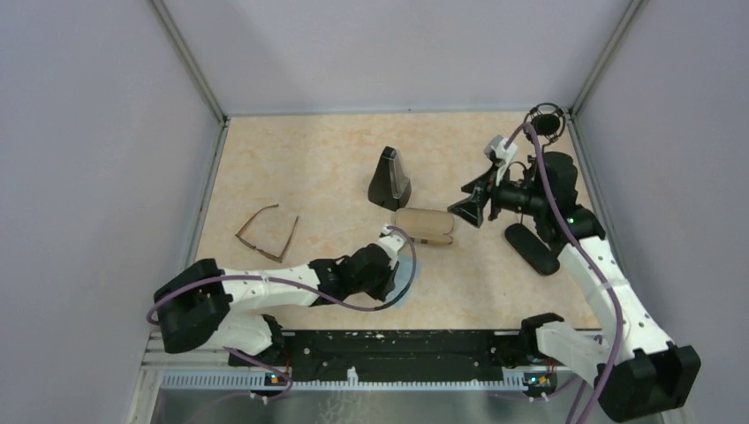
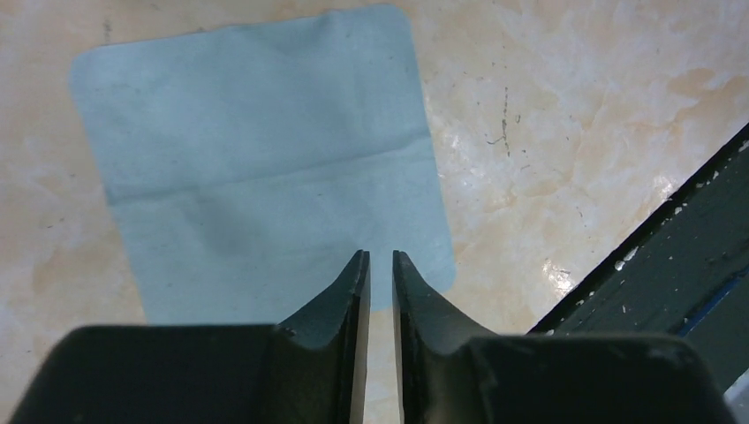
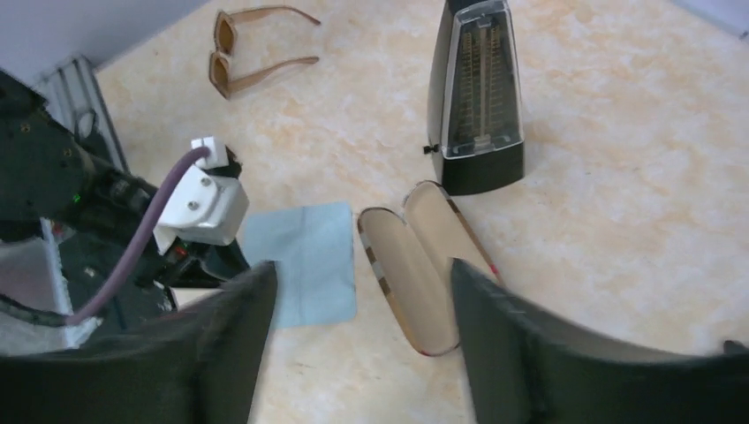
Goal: Organize the sunglasses
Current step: Move the glasses cleaning cloth to the center of the board.
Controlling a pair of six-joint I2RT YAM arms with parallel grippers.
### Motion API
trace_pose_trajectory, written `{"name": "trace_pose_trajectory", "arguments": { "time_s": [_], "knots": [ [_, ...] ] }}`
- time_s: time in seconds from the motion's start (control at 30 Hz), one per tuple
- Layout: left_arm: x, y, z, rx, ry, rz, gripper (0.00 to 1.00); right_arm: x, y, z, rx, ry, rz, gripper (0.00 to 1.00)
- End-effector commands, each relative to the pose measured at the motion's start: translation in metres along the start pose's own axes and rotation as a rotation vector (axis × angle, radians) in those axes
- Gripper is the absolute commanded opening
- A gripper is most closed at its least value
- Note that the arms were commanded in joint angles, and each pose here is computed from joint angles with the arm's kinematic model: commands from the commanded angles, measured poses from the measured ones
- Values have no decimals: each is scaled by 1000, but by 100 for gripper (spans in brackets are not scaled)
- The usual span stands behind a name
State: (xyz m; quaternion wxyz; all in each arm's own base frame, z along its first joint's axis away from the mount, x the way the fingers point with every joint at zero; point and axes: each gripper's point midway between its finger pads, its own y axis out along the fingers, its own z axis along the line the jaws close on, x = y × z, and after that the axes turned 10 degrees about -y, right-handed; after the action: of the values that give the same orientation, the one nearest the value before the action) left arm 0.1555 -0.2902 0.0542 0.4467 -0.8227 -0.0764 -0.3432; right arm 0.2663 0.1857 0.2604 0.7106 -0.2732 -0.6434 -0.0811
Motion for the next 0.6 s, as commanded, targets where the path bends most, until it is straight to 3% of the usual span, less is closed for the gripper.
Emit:
{"name": "trace_pose_trajectory", "arguments": {
  "time_s": [0.0, 0.07, 0.1, 0.2, 0.57],
  "knots": [
    [3, 10, -13, -3, 60, 22, 18, -7, -16, 11, -21, -73, -26, 47],
    [0, 15, -16, -5, 69, 41, 12, -17, -23, 2, -113, -117, -12, 3],
    [-1, 17, -17, -7, 72, 47, 10, -23, -25, -2, -151, -123, -6, 0],
    [-5, 21, -21, -6, 77, 67, 5, -35, -28, -14, -245, -125, 0, 13],
    [-32, 35, -47, -67, 85, 144, 0, -38, -32, -30, -329, -125, 13, 28]
  ]
}}
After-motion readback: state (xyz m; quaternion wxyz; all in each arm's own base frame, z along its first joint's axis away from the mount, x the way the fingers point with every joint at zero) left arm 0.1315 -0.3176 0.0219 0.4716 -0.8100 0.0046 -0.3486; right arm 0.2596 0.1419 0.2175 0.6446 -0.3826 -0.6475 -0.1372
